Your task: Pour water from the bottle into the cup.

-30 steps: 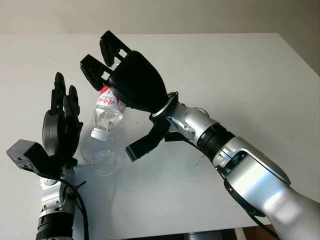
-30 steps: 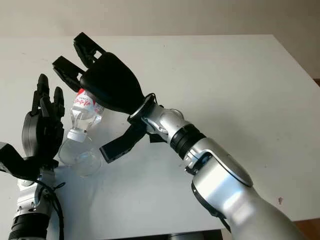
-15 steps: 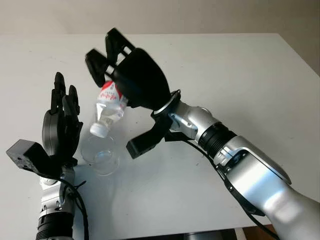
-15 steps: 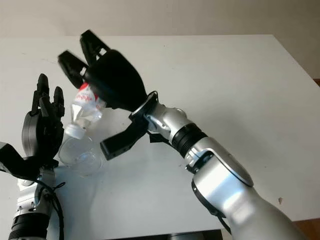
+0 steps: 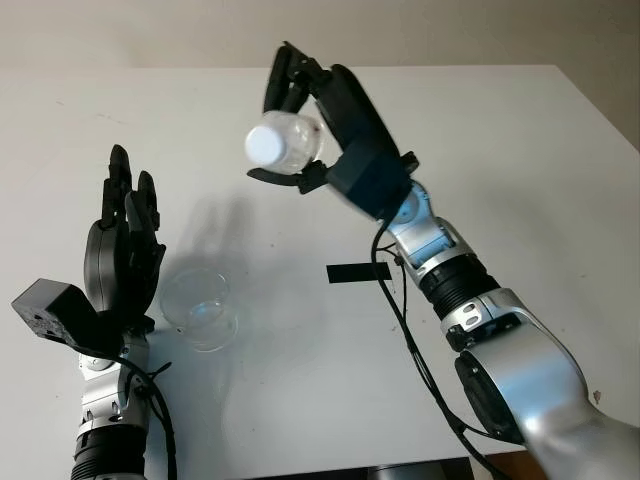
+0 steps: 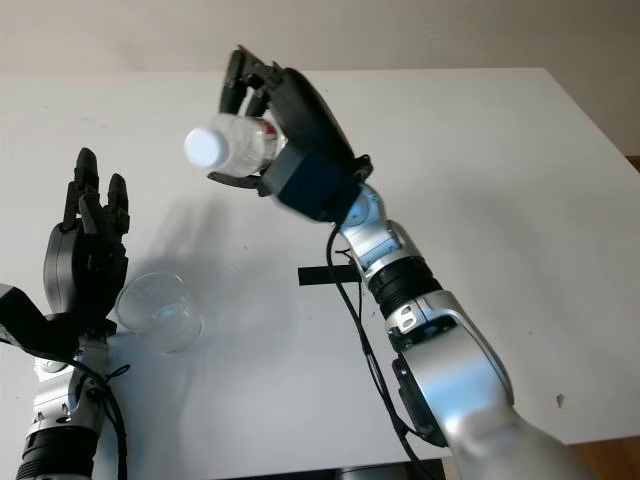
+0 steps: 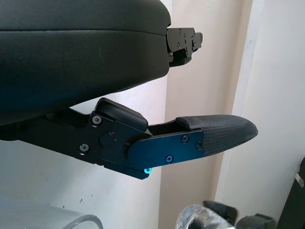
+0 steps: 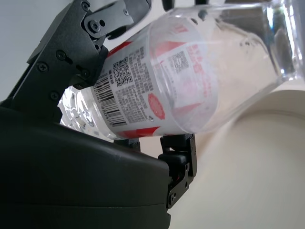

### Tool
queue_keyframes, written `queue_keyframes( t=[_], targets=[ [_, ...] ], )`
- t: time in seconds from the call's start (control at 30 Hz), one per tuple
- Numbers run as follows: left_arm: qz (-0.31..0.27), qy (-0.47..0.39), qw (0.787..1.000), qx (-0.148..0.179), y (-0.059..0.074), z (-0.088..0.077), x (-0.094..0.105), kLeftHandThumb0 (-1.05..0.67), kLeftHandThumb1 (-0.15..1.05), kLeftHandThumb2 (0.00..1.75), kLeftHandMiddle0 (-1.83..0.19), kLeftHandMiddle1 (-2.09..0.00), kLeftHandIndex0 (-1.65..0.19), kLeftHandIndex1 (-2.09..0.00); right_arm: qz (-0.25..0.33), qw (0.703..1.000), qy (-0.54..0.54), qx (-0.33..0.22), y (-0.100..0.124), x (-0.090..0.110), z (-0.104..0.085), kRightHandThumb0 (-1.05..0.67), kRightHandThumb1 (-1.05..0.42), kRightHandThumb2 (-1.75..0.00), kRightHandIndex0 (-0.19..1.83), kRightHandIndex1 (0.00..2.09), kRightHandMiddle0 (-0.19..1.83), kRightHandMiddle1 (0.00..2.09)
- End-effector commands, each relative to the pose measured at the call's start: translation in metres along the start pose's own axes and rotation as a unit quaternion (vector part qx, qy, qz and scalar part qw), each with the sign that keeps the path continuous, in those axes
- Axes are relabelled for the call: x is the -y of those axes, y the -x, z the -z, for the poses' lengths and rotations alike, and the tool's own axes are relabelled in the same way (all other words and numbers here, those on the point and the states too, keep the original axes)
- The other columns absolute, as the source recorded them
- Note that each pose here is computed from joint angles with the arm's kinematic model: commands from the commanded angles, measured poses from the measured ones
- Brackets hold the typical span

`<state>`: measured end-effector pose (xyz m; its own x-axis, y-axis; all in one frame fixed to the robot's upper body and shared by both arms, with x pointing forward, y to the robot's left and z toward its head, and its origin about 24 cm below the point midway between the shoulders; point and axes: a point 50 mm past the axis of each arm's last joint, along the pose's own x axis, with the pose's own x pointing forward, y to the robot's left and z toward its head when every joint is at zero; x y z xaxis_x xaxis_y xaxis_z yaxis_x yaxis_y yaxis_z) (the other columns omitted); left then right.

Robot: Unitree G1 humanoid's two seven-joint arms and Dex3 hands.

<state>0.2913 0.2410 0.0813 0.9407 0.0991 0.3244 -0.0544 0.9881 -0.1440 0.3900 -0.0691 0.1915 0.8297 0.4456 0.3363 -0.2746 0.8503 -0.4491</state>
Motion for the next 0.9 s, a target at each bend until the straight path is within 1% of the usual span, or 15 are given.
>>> queue_keyframes(
  t=[0.0,0.03,0.07,0.1,0.13,0.23,0.33,0.47,0.6,0.87],
  targets=[
    [0.0,-0.004,1.0,-0.006,0.005,0.002,-0.003,-0.86,1.05,0.59,0.05,0.0,0.07,0.0,-0.003,0.998,-0.05,-0.042,0.005,0.01,0.007,-0.16,-1.02,-0.24,1.16,2.09,1.03,2.09],
    [0.0,-0.004,1.0,-0.006,0.005,0.002,-0.003,-0.86,1.05,0.59,0.05,0.0,0.07,0.0,-0.014,0.994,-0.086,-0.071,0.009,0.014,0.012,-0.17,-1.03,-0.21,1.13,2.09,1.02,2.09],
    [0.0,-0.003,1.0,-0.006,0.005,0.001,-0.003,-0.86,1.05,0.59,0.05,0.0,0.07,0.0,-0.023,0.988,-0.117,-0.095,0.013,0.018,0.017,-0.16,-1.04,-0.2,1.11,2.09,0.96,2.09],
    [0.0,-0.003,1.0,-0.005,0.006,0.001,-0.003,-0.86,1.05,0.59,0.06,0.0,0.08,0.0,-0.03,0.984,-0.136,-0.11,0.016,0.02,0.019,-0.16,-1.04,-0.18,1.09,2.09,0.88,2.09],
    [-0.001,-0.002,1.0,-0.005,0.006,0.001,-0.003,-0.86,1.05,0.59,0.06,0.0,0.08,0.0,-0.036,0.98,-0.151,-0.124,0.021,0.023,0.024,-0.16,-1.04,-0.18,1.08,2.09,0.85,2.09],
    [-0.001,-0.002,1.0,-0.005,0.009,0.001,-0.004,-0.87,1.05,0.6,0.07,0.0,0.09,0.0,-0.042,0.973,-0.171,-0.151,0.031,0.027,0.03,-0.17,-1.05,-0.15,1.03,2.09,0.71,2.09],
    [0.002,-0.006,1.0,-0.005,0.011,0.0,-0.004,-0.86,1.05,0.62,0.09,0.0,0.11,0.0,-0.048,0.961,-0.206,-0.176,0.044,0.031,0.037,-0.19,-1.05,-0.17,1.01,2.09,0.65,2.09],
    [0.0,-0.004,1.0,-0.009,0.014,0.0,-0.003,-0.86,1.05,0.62,0.09,0.0,0.1,0.0,-0.055,0.951,-0.233,-0.194,0.06,0.034,0.042,-0.23,-1.05,-0.18,0.96,2.09,0.55,2.09],
    [0.0,0.001,1.0,-0.011,0.014,0.0,-0.001,-0.85,1.05,0.61,0.09,0.0,0.11,0.0,-0.055,0.949,-0.235,-0.203,0.074,0.037,0.046,-0.25,-1.05,-0.17,0.95,2.09,0.51,2.09],
    [0.001,0.002,1.0,-0.015,0.017,0.0,-0.001,-0.85,1.05,0.6,0.08,0.0,0.11,0.0,-0.04,0.945,-0.236,-0.225,0.092,0.042,0.052,-0.26,-1.05,-0.2,0.97,2.09,0.45,2.09]
  ],
)
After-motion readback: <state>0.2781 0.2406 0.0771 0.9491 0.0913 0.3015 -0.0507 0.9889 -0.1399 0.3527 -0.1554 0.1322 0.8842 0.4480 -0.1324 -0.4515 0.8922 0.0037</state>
